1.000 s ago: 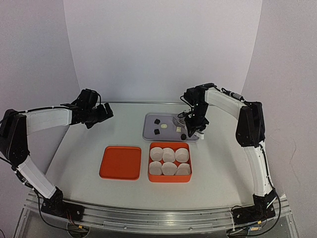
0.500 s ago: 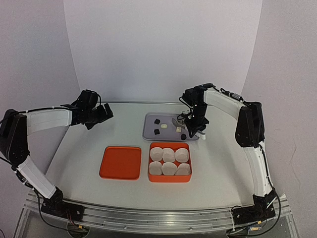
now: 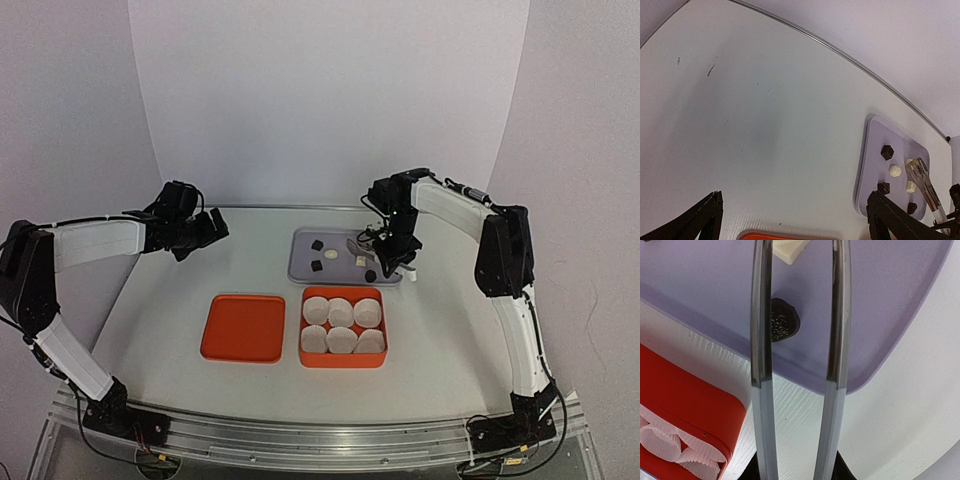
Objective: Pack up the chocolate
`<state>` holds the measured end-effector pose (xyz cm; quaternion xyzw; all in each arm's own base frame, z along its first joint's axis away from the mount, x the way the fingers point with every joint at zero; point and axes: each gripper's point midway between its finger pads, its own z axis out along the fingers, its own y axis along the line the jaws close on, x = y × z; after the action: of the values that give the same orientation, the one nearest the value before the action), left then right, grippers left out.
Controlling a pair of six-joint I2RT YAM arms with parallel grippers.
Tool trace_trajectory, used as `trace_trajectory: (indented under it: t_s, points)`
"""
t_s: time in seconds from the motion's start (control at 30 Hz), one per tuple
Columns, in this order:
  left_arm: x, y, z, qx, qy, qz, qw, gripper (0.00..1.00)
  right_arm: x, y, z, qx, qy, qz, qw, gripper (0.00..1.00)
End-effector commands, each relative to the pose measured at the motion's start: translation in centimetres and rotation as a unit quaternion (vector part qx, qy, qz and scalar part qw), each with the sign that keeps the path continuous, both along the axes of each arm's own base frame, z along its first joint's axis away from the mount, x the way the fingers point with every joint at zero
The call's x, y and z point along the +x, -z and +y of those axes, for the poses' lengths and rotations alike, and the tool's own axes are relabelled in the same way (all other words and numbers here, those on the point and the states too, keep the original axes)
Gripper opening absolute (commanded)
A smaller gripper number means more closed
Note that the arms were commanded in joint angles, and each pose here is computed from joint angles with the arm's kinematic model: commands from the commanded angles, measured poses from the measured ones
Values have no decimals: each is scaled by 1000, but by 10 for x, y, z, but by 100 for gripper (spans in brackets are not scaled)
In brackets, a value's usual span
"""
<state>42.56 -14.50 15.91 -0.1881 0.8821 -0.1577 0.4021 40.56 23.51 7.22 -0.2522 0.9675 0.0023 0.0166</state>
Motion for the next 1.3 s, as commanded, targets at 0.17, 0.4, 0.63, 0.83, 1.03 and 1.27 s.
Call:
trace_trajectory:
  t_s: [0.17,0.4,0.63,0.83,1.03,1.27]
  points:
    - [3,-15,-1,-19,1,-26,999,100,4,-44,7,29,-7,-59,998,0]
    - [1,-15,-1,-23,0,-27,999,100,-3,-61,4,44,1,-82,996,0]
    - [3,-14,-5,-30,6,-29,999,100,-12,-72,0,62,5,-105,993,0]
    - [4,-13,-7,-34,10,-30,999,100,-37,-82,-8,59,6,-105,993,0]
    - [6,-8,-10,-37,16,-26,999,100,-99,-109,-8,77,8,-103,992,0]
    - [10,-6,-14,-36,23,-28,999,100,-174,-117,-12,69,5,-53,996,0]
